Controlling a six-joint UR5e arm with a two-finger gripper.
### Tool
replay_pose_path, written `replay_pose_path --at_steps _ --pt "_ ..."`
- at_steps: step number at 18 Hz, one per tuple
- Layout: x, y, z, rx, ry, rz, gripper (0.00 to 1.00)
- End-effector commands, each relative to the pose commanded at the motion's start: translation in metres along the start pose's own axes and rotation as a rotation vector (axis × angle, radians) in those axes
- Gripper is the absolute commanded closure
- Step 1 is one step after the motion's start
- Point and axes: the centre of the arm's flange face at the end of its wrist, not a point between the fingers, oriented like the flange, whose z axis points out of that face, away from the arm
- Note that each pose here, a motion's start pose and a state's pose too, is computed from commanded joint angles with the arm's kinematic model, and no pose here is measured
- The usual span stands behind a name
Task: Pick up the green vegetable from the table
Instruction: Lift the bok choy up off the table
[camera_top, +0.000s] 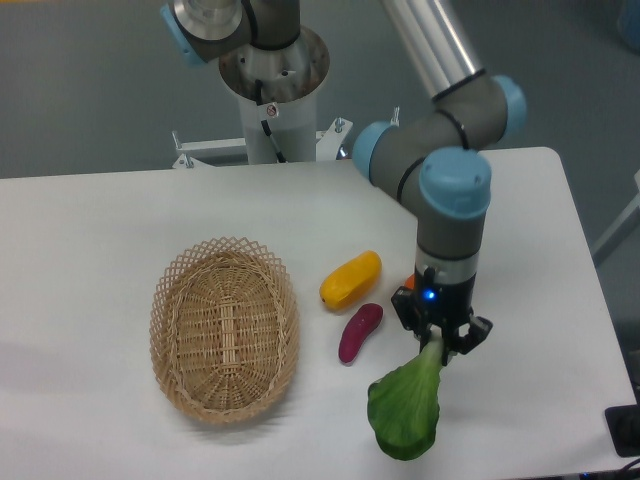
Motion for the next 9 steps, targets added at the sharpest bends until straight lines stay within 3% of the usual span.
replay_pose_path --at_steps 3,9 --pt "-0.007 -0.007 -0.040 0.138 0.000 -0.074 0.68" --pt "-0.005 0.001 -0.052 0.143 -0.006 -0.116 0.68"
